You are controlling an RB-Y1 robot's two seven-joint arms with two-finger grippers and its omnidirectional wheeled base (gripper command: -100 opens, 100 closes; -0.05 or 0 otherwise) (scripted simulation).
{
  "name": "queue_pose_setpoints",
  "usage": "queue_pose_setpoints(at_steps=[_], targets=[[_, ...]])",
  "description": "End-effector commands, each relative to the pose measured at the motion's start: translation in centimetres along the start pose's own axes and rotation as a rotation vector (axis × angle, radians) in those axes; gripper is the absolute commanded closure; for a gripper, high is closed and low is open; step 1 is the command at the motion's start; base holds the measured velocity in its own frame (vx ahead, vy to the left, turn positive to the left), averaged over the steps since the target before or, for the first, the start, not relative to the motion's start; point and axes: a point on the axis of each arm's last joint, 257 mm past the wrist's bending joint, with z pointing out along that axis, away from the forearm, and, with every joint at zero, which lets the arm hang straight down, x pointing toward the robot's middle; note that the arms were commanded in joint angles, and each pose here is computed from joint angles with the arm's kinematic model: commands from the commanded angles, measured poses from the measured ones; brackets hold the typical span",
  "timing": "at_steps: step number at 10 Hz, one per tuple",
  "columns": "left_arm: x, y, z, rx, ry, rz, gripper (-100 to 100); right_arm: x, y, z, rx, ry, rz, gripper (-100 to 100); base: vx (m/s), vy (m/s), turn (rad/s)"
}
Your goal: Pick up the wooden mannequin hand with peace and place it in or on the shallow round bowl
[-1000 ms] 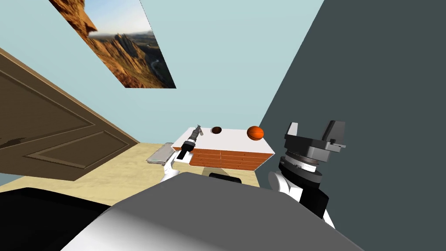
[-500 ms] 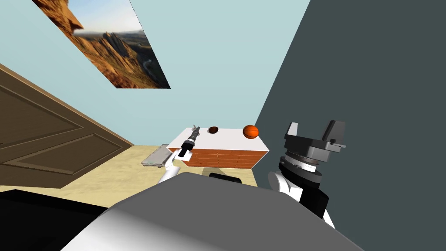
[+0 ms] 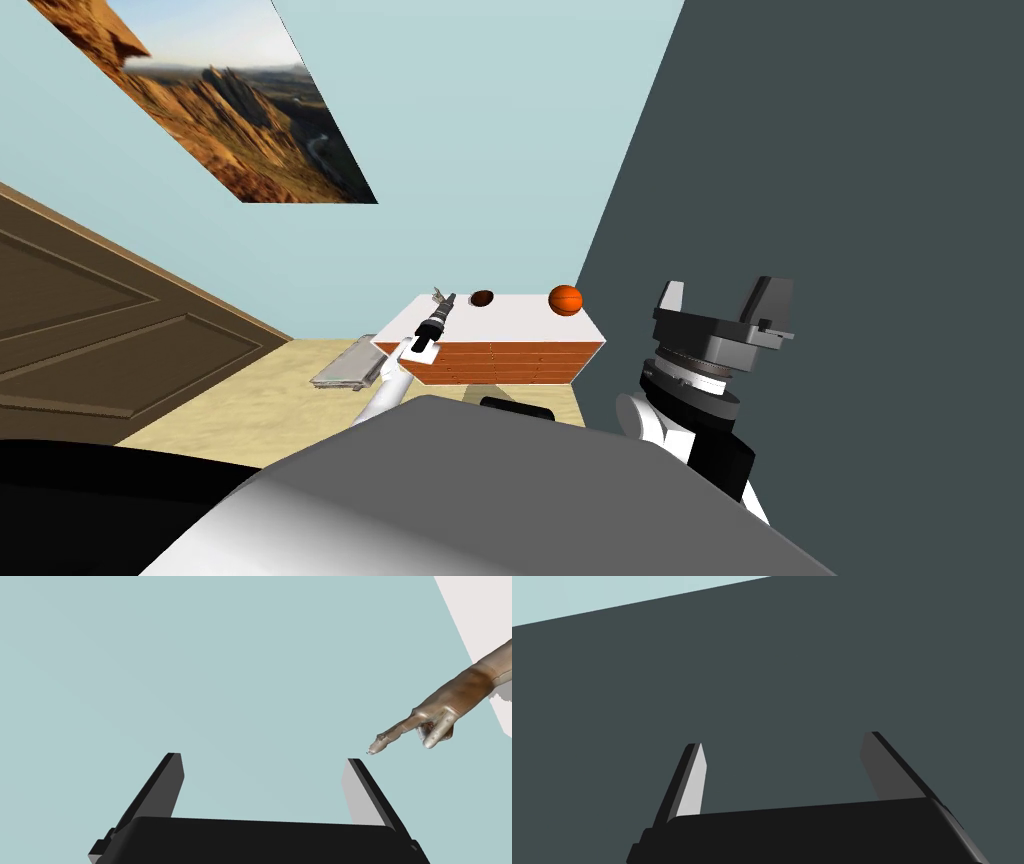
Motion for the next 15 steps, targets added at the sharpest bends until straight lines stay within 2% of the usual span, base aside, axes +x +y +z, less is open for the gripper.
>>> queue_pose_setpoints(at_steps=[1, 2, 3, 4, 5, 6, 7, 9, 12, 14, 15], targets=[[-0.5, 1.8, 0.7, -0.045, -0.001, 0.033, -100, 0.0, 0.0, 0.0, 0.0, 0.0, 0.0, 0, 0.007, -0.056, -0.06], [-0.3, 2.3, 0.6, -0.055, 0.003, 0.033, -100, 0.0, 0.0, 0.0, 0.0, 0.0, 0.0, 0, 0.008, -0.041, -0.032], [-0.7, 4.0, 1.2, -0.096, 0.004, 0.059, -100, 0.0, 0.0, 0.0, 0.0, 0.0, 0.0, 0, 0.012, -0.049, -0.061], [-1.3, 5.0, 1.8, -0.126, -0.001, 0.084, -100, 0.0, 0.0, 0.0, 0.0, 0.0, 0.0, 0, 0.015, -0.059, -0.082], [-1.0, 5.8, 1.7, -0.142, 0.006, 0.084, -100, 0.0, 0.0, 0.0, 0.0, 0.0, 0.0, 0, 0.006, -0.043, -0.021], [-1.7, 6.5, 2.3, -0.166, 0.0, 0.107, -100, 0.0, 0.0, 0.0, 0.0, 0.0, 0.0, 0, 0.003, -0.04, -0.034], [-1.3, 7.4, 2.1, -0.184, 0.008, 0.107, -100, 0.0, 0.0, 0.0, 0.0, 0.0, 0.0, 0, 0.006, -0.025, -0.022], [-2.3, 9.8, 2.9, -0.252, 0.006, 0.148, -100, 0.0, 0.0, 0.0, 0.0, 0.0, 0.0, 0, 0.022, -0.025, -0.044], [-2.3, 11.9, 2.9, -0.305, 0.016, 0.165, -100, 0.0, 0.0, 0.0, 0.0, 0.0, 0.0, 0, 0.02, -0.011, -0.011], [-3.3, 13.6, 3.6, -0.361, 0.014, 0.199, -100, 0.0, 0.0, 0.0, 0.0, 0.0, 0.0, 0, 0.032, 0.007, -0.01], [-3.0, 14.3, 3.3, -0.375, 0.021, 0.198, -100, 0.0, 0.0, 0.0, 0.0, 0.0, 0.0, 0, 0.029, 0.012, -0.005]])
